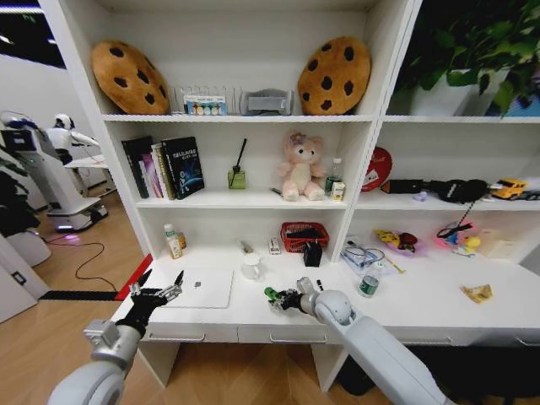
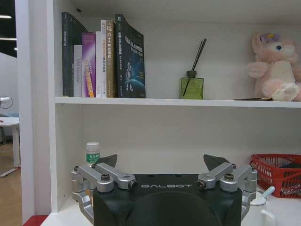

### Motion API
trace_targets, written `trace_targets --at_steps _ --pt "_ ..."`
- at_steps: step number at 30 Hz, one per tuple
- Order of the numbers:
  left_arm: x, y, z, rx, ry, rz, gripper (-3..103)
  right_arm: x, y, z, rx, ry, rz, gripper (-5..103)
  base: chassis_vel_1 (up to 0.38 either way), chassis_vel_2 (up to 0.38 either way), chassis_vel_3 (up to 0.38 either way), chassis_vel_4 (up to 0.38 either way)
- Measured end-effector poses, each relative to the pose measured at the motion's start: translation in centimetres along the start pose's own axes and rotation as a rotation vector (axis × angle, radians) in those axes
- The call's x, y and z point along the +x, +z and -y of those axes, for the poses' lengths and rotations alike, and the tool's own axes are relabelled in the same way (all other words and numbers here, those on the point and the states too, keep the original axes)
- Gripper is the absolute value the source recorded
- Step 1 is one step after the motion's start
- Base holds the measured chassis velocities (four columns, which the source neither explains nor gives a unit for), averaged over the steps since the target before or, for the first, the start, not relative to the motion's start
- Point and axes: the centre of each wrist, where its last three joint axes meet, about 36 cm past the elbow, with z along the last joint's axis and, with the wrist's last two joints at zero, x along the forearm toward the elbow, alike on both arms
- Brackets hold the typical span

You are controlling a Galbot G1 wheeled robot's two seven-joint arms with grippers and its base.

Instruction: Organize the objects on the table.

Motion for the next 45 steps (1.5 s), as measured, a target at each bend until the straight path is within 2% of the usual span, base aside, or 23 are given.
trace_targets --at_steps 22,24,25,26,27,28,34,35,36,38,39,41,42,45 --pt "0.0 0.0 0.0 0.000 0.000 0.000 100 -1.1 -0.4 0.3 -0.046 0.032 0.012 58 0.000 0.000 0.000 0.000" --pt "0.0 0.0 0.0 0.000 0.000 0.000 100 -1.1 -0.3 0.3 -0.046 0.029 0.011 50 0.000 0.000 0.000 0.000" --pt "0.0 0.0 0.0 0.000 0.000 0.000 100 -1.1 -0.3 0.3 -0.046 0.029 0.011 50 0.000 0.000 0.000 0.000" --pt "0.0 0.0 0.0 0.000 0.000 0.000 100 -1.1 -0.3 0.4 -0.044 0.025 0.010 44 0.000 0.000 0.000 0.000" --pt "0.0 0.0 0.0 0.000 0.000 0.000 100 -1.1 -0.3 0.4 -0.044 0.025 0.010 44 0.000 0.000 0.000 0.000" --pt "0.0 0.0 0.0 0.000 0.000 0.000 100 -1.1 -0.2 0.3 -0.041 0.022 0.009 36 0.000 0.000 0.000 0.000" --pt "0.0 0.0 0.0 0.000 0.000 0.000 100 -0.5 -0.2 -0.1 -0.046 0.008 0.025 35 0.000 0.000 0.000 0.000" --pt "0.0 0.0 0.0 0.000 0.000 0.000 100 0.4 -0.8 -0.6 -0.039 -0.003 0.072 35 0.000 0.000 0.000 0.000" --pt "0.0 0.0 0.0 0.000 0.000 0.000 100 0.4 -0.8 -0.6 -0.039 -0.003 0.072 35 0.000 0.000 0.000 0.000" --pt "0.0 0.0 0.0 0.000 0.000 0.000 100 3.3 -3.0 -1.7 -0.003 -0.026 0.203 35 0.000 0.000 0.000 0.000" --pt "0.0 0.0 0.0 0.000 0.000 0.000 100 3.3 -3.0 -1.7 -0.003 -0.026 0.203 35 0.000 0.000 0.000 0.000" --pt "0.0 0.0 0.0 0.000 0.000 0.000 100 6.3 -5.5 -3.0 0.030 -0.056 0.352 35 0.000 0.000 0.000 0.000" --pt "0.0 0.0 0.0 0.000 0.000 0.000 100 6.3 -5.5 -3.0 0.030 -0.056 0.352 35 0.000 0.000 0.000 0.000" --pt "0.0 0.0 0.0 0.000 0.000 0.000 100 8.7 -11.1 -2.7 0.079 -0.020 0.547 35 0.000 0.000 0.000 0.000"
